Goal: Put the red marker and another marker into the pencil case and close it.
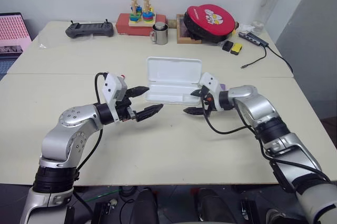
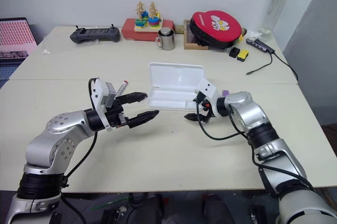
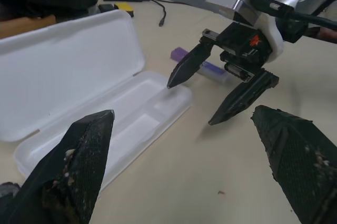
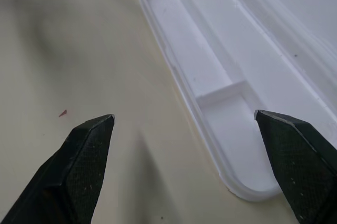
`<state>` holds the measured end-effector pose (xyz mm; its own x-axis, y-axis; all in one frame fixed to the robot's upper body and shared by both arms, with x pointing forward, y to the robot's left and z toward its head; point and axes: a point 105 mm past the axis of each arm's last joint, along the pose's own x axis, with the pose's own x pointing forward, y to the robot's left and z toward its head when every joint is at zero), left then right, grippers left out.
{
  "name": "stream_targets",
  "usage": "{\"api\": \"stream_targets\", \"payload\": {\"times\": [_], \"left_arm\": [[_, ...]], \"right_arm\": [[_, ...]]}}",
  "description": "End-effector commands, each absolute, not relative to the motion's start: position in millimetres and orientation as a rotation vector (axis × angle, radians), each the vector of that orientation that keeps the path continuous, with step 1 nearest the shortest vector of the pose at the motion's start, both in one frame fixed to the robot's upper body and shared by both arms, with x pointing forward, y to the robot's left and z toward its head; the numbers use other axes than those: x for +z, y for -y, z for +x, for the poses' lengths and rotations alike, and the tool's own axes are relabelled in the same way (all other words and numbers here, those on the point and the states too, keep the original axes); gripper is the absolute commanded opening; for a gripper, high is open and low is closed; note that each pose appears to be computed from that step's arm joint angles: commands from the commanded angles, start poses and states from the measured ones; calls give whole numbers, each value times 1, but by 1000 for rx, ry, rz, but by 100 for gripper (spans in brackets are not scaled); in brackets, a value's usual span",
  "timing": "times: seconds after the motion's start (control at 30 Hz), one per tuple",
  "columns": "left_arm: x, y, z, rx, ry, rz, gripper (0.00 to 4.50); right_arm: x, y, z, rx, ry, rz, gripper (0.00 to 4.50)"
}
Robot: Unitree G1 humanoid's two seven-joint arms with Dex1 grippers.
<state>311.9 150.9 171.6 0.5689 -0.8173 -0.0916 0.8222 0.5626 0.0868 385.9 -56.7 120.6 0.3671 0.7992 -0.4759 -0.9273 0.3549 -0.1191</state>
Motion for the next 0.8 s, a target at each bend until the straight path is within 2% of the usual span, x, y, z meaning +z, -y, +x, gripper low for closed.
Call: {"api": "stream_targets", "payload": {"times": [0.03, 0.2, 0.4, 0.57, 0.7, 0.8], "left_arm": [[190, -152, 309, -947, 29, 134, 450], [190, -152, 308, -939, 26, 136, 450], [190, -153, 310, -930, 25, 143, 450], [192, -153, 310, -927, 29, 142, 450], [191, -155, 308, -920, 21, 146, 450], [189, -165, 310, -885, 6, 145, 450]], "right_arm": [[119, 53, 392, 1166, -389, -442, 398], [110, 55, 402, 1120, -416, -475, 271], [116, 50, 405, 1143, -364, -474, 109], [117, 46, 405, 1150, -345, -458, 1], [126, 40, 401, 1191, -243, -479, 1], [121, 33, 373, 1347, -224, -494, 1]]}}
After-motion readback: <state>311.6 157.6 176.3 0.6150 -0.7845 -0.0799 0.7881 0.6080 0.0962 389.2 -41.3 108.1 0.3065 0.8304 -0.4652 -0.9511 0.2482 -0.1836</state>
